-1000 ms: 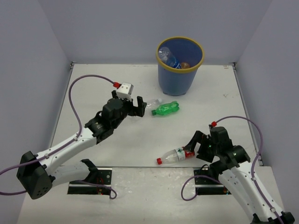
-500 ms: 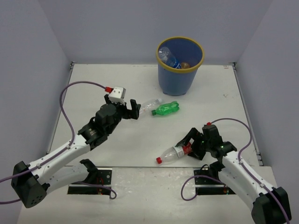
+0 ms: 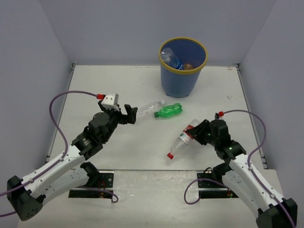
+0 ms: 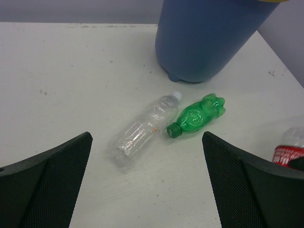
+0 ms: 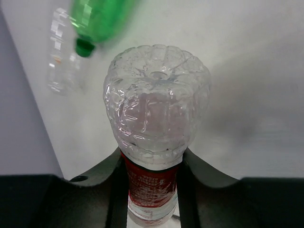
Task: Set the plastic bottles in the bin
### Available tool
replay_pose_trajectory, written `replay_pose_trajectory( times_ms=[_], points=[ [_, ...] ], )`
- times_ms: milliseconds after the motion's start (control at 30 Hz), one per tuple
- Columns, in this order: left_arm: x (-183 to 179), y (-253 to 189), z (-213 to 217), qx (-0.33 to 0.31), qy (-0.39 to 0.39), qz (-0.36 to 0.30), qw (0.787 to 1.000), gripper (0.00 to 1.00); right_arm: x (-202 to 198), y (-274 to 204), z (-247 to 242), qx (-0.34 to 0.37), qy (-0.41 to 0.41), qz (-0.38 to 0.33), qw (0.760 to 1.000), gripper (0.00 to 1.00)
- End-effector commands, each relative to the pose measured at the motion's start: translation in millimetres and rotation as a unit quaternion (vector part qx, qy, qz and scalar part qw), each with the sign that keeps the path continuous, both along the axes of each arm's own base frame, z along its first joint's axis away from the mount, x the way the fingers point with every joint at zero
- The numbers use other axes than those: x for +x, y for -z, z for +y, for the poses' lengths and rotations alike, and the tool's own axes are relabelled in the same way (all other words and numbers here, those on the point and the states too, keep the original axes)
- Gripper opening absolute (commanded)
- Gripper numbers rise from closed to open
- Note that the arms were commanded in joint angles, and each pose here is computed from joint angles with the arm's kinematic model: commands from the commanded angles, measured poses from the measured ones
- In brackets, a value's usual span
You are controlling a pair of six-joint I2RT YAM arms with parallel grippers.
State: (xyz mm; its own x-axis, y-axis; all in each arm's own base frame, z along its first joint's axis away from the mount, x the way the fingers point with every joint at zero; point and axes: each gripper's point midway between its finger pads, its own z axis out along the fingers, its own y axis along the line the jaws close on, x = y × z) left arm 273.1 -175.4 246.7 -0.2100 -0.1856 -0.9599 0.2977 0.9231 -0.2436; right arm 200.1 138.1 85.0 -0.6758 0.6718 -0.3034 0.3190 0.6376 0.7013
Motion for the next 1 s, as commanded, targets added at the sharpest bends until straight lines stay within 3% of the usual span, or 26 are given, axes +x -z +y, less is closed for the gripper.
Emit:
replay_pose_trajectory(
  times_ms=[0, 100, 233, 267, 333, 433, 567, 700, 767, 833, 967],
  points=[
    [2.3, -5.6, 8.5, -0.02, -0.026, -0.013, 0.999, 1.0, 52.3, -151.7, -16.9, -0.026, 0.045, -0.231, 0.972, 0.09],
    [2.3, -7.7, 10.7, -0.022, -0.031, -0.016, 0.999, 1.0, 65.9, -243.7, -30.8, -0.055, 0.069, -0.333, 0.939, 0.12],
    [0.0, -9.8, 10.7, -0.027, -0.027, -0.018, 0.999, 1.0, 78.1, -317.7, -42.5, -0.089, 0.093, -0.4, 0.907, 0.14],
    [-1.1, -10.3, 11.5, -0.03, -0.027, -0.02, 0.999, 1.0, 90.4, -357.1, -48.1, -0.11, 0.111, -0.444, 0.882, 0.15],
    [-1.6, -12.3, 12.9, -0.032, -0.028, -0.025, 0.999, 1.0, 107.5, -392.6, -56.6, -0.155, 0.134, -0.487, 0.849, 0.17],
    [-2.4, -14.3, 13.8, -0.033, -0.028, -0.028, 0.999, 1.0, 150.2, -425.9, -53.7, -0.224, 0.14, -0.5, 0.825, 0.2],
    [-2.7, -14.0, 15.8, -0.033, -0.031, -0.03, 0.999, 1.0, 211.8, -461.9, -54.2, -0.339, 0.158, -0.521, 0.768, 0.23],
    [-2.5, -12.7, 19.0, -0.032, -0.04, -0.029, 0.998, 1.0, 287.2, -436.6, -44.3, -0.429, 0.15, -0.477, 0.752, 0.3],
    [-2.5, -11.6, 19.2, -0.031, -0.04, -0.028, 0.998, 1.0, 307.1, -416.7, -39.6, -0.447, 0.139, -0.451, 0.76, 0.38],
    [-3.1, -10.9, 18.0, -0.031, -0.036, -0.028, 0.998, 1.0, 322.4, -396.5, -34.1, -0.447, 0.133, -0.432, 0.772, 0.63],
    [-2.2, -9.5, 18.9, -0.029, -0.04, -0.027, 0.998, 1.0, 337.2, -354.5, -13.9, -0.455, 0.068, -0.416, 0.785, 0.94]
  ],
)
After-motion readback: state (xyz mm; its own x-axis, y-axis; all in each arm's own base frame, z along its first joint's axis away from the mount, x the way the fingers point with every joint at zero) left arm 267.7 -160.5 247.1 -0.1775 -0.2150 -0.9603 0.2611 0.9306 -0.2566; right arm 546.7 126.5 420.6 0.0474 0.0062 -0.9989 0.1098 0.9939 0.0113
